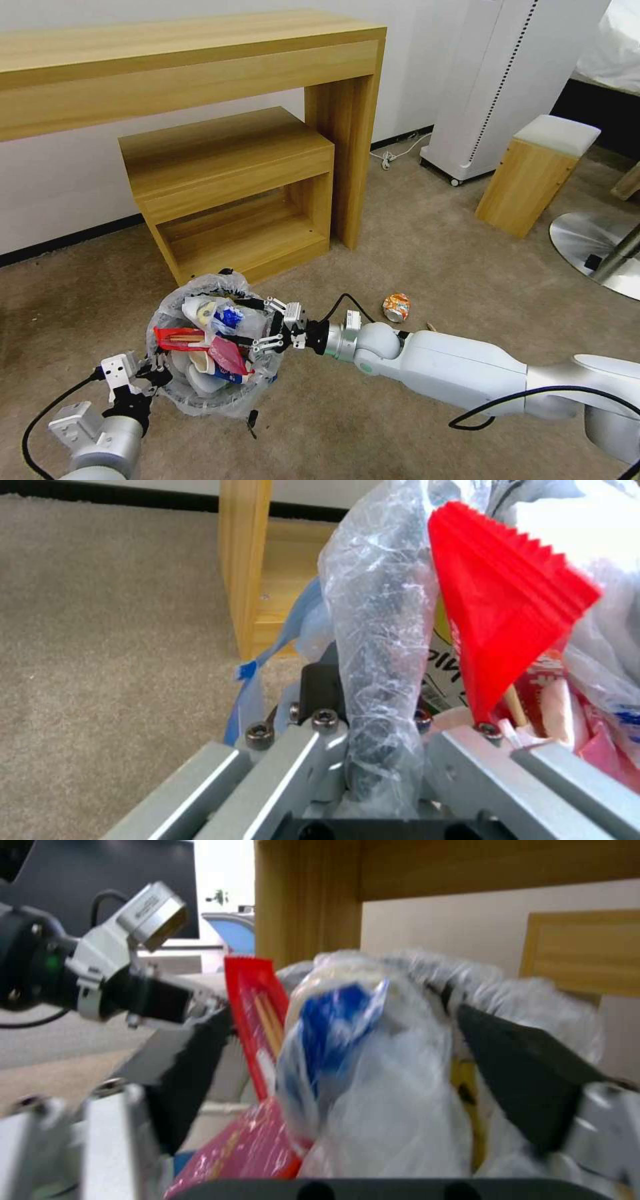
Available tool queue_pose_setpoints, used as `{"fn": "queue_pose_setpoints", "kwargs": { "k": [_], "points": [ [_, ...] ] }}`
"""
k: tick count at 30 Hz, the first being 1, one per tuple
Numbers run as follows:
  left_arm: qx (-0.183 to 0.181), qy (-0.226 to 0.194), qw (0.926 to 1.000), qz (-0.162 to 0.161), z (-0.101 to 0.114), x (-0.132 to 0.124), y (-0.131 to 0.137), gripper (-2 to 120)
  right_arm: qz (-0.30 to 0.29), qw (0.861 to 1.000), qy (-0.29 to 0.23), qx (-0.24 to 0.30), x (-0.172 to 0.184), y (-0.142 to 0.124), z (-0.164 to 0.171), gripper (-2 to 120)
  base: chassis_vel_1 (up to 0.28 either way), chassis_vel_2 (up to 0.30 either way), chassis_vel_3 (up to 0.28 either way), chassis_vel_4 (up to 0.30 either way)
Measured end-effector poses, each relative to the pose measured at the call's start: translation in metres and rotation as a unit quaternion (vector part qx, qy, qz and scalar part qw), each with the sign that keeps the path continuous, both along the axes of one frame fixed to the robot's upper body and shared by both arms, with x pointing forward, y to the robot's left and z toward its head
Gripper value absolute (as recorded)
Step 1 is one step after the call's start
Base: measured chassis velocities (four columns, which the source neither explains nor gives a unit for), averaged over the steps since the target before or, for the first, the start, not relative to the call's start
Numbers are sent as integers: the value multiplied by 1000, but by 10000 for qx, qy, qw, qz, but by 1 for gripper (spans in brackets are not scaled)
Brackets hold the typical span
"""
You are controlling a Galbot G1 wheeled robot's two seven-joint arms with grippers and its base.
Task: Pick up the trash bin and place the garbage on the floor into it.
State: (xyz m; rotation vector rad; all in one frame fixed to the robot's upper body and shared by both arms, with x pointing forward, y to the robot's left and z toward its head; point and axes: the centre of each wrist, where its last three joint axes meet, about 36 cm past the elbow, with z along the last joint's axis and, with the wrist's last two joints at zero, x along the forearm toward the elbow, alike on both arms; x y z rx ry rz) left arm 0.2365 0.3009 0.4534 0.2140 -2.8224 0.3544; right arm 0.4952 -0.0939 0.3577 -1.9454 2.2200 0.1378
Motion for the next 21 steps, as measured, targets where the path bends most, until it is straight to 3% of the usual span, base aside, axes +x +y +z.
{"fn": "queue_pose_setpoints", "kwargs": {
  "k": [2,12,20,21],
  "points": [
    [-30,109,9999,24,-3,1,3,1,-145,9998,34,120,-1,4,6,99,0,0,0,0],
    [-93,334,9994,-30,-9,4,7,1,-706,9963,-15,491,6,-10,34,100,0,0,0,0],
    [-55,363,9993,-116,-9,6,8,1,-1850,9801,128,704,9,-51,54,100,0,0,0,0],
    [-54,366,9992,-146,-10,6,8,1,-2422,9678,144,676,8,-74,54,100,0,0,0,0]
  ]
}}
